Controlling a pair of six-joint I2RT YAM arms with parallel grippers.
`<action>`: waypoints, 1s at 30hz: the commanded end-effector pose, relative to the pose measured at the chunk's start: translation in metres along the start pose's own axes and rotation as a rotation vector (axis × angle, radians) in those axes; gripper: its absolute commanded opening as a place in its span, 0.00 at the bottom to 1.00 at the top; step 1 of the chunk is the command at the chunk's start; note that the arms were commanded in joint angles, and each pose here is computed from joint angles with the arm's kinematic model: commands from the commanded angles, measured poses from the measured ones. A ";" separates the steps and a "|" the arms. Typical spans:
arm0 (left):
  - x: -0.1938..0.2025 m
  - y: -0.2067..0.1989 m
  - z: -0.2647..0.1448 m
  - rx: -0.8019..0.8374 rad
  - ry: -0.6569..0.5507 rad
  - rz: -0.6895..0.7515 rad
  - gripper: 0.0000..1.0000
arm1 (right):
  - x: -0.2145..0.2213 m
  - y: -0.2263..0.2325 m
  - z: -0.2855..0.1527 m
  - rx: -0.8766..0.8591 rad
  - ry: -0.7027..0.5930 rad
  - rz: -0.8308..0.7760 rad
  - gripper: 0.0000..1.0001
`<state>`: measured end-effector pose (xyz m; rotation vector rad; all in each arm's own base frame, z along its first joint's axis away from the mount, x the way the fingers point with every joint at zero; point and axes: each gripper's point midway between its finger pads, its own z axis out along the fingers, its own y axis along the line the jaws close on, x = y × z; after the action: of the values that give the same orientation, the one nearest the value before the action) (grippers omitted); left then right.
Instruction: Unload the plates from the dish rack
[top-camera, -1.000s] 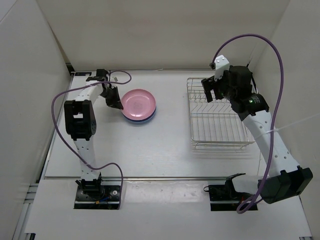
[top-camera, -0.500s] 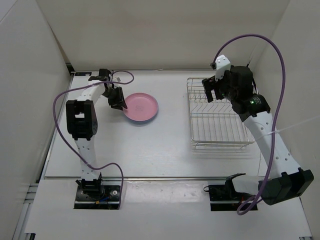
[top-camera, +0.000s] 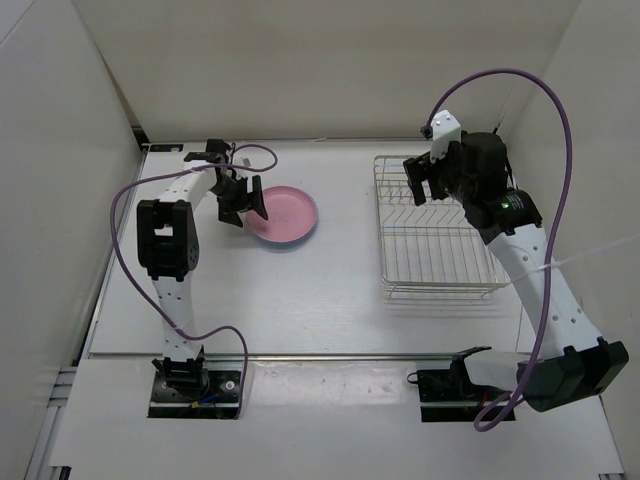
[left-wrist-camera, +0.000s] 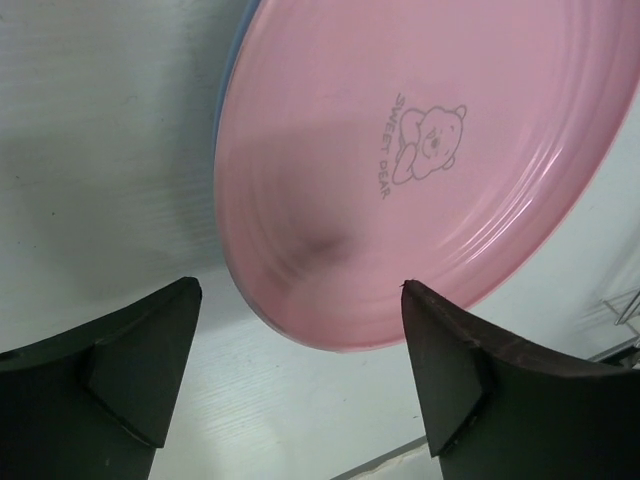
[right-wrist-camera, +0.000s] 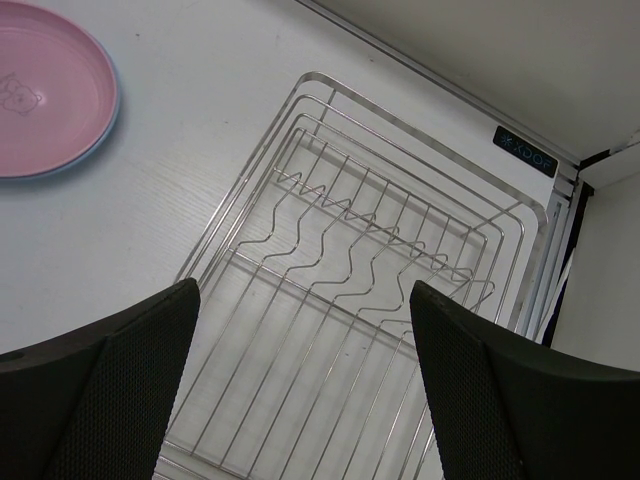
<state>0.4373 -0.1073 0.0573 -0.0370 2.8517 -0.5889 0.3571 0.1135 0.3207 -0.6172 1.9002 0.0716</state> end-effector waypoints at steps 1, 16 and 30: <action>-0.002 -0.007 -0.019 0.003 -0.021 0.044 0.94 | -0.014 -0.002 -0.010 0.002 -0.052 -0.010 0.89; 0.009 0.048 -0.166 -0.137 -0.350 0.042 1.00 | 0.050 -0.085 -0.014 0.214 0.154 0.278 1.00; 0.081 0.111 -0.242 -0.199 -0.475 -0.022 1.00 | 0.151 -0.127 -0.096 0.415 0.164 0.485 1.00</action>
<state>0.3172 0.0907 0.1906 -0.3002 2.4882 -0.2268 0.2891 -0.0847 0.2499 0.1326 2.1619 -0.1302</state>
